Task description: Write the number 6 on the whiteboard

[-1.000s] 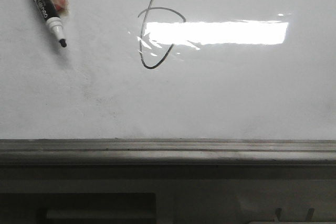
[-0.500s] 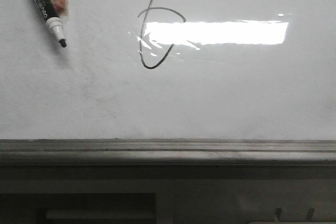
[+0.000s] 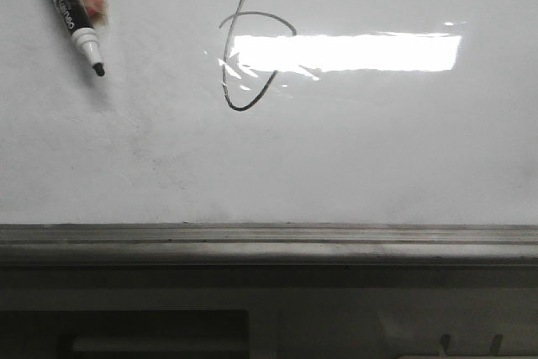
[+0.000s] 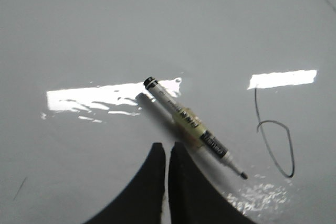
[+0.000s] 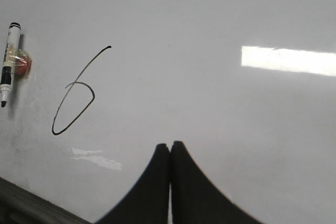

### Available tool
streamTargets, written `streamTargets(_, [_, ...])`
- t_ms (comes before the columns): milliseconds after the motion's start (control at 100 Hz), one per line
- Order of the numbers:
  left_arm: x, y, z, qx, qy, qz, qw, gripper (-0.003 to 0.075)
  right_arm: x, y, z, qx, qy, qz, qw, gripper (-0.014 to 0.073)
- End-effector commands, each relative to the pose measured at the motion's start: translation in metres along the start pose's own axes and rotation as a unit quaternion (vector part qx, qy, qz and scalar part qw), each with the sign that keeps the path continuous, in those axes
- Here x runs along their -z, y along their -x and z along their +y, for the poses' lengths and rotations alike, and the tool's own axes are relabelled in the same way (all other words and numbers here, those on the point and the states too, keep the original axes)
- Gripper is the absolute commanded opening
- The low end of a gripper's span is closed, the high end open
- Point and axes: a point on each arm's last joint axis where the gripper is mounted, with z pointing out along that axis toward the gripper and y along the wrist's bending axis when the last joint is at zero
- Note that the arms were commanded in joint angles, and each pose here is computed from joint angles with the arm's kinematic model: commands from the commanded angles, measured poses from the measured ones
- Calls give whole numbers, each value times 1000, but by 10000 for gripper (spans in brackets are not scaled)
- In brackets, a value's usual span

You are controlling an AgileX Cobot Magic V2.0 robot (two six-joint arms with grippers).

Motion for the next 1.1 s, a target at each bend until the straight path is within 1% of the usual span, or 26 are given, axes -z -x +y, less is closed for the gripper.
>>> streamTargets(0, [-2,2,4,-15,35,-3,999,-20,0,11,-4,-7,-23,-24,999,-65])
streamTargets(40, [-1,-3,5,-13,47,5,999,-20,0,11,-4,-7,-23,-24,999,-65])
streamTargets(240, [9,-20,11,-54,106,11,993,-20,0,11,-4,-7,-23,-24,999,-65])
streamTargets(410, [16,-39,15,-47,139,17,989,-20,0,11,-4,-7,-23,-24,999,-65])
streamTargets(460, [17,-42,15,-44,147,30,988,-20,0,11,-4,-7,-23,-24,999,-65])
streamTargets(540, [18,-42,17,-46,162,30,985,-20,0,11,-4,-7,-23,-24,999,-65])
streamTargets(620, [18,-42,18,-47,169,29,984,-20,0,11,-4,-7,-23,-24,999,-65])
streamTargets(1090, [18,-44,18,-47,169,39,984,-20,0,11,-4,-7,-23,-24,999,-65])
